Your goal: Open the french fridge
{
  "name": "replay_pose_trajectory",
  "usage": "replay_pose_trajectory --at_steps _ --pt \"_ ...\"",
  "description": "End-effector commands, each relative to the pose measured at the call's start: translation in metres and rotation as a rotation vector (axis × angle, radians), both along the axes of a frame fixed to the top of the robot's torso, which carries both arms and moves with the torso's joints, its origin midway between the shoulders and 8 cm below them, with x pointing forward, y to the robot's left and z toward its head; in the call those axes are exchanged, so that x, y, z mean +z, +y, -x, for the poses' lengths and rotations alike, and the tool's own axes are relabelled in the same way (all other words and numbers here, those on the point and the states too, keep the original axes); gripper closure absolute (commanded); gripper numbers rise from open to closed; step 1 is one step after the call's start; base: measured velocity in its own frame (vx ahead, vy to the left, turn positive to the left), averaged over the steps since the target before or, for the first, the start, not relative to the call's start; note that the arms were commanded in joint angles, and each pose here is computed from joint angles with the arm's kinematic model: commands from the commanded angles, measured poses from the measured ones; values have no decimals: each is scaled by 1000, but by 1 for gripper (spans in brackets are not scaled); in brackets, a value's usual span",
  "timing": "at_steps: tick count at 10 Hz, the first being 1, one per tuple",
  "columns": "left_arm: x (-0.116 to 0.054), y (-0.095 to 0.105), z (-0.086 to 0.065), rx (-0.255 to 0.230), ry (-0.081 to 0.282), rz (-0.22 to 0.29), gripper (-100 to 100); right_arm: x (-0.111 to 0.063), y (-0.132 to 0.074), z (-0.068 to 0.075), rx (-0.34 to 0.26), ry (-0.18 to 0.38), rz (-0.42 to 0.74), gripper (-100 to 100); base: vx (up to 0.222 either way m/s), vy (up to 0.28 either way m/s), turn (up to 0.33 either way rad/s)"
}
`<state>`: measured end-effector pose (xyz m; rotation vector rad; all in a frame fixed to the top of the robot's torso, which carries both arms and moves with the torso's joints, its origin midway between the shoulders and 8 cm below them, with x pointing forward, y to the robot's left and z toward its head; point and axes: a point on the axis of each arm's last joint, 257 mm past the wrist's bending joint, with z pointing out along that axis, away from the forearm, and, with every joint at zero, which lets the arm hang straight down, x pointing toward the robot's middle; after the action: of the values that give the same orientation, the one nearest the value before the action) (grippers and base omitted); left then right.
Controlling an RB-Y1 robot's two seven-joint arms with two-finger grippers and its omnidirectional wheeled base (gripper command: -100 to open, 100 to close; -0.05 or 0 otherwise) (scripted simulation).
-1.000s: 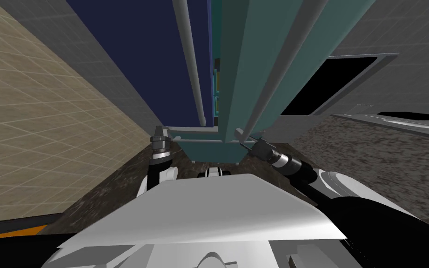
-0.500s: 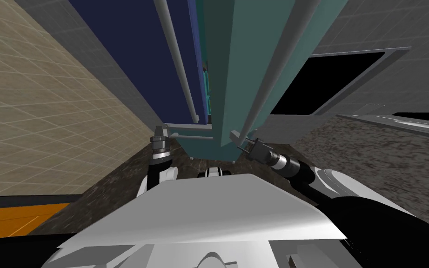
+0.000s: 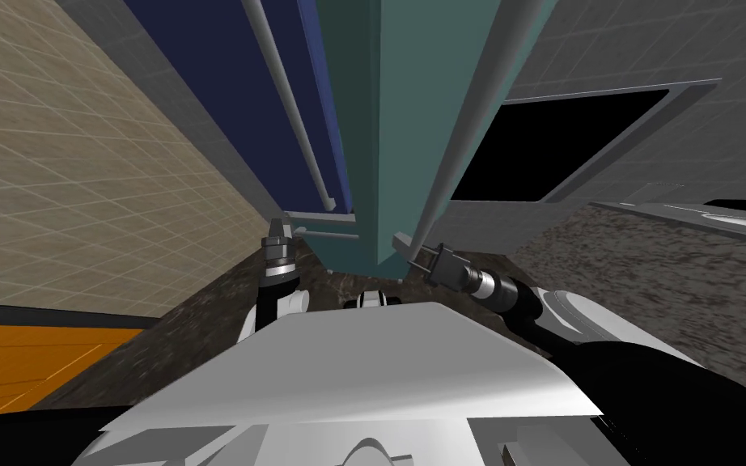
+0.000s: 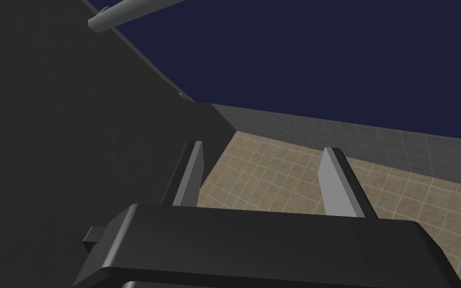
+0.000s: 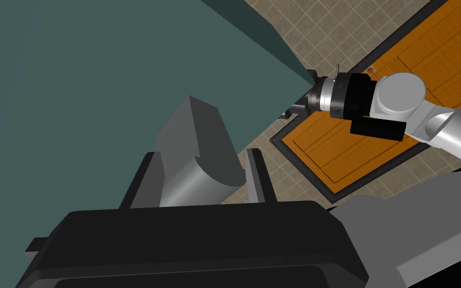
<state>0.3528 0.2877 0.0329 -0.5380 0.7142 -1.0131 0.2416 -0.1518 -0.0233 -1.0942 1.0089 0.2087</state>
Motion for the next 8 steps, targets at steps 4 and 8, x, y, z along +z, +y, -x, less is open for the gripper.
replay_pose_trajectory --at_steps 4,8 --pt "0 0 0 0 0 0 0 4 24 32 155 -11 -6 100 -47 -207 105" --pt "0 0 0 0 0 0 0 11 27 47 233 -1 -4 -100 -39 -202 65"
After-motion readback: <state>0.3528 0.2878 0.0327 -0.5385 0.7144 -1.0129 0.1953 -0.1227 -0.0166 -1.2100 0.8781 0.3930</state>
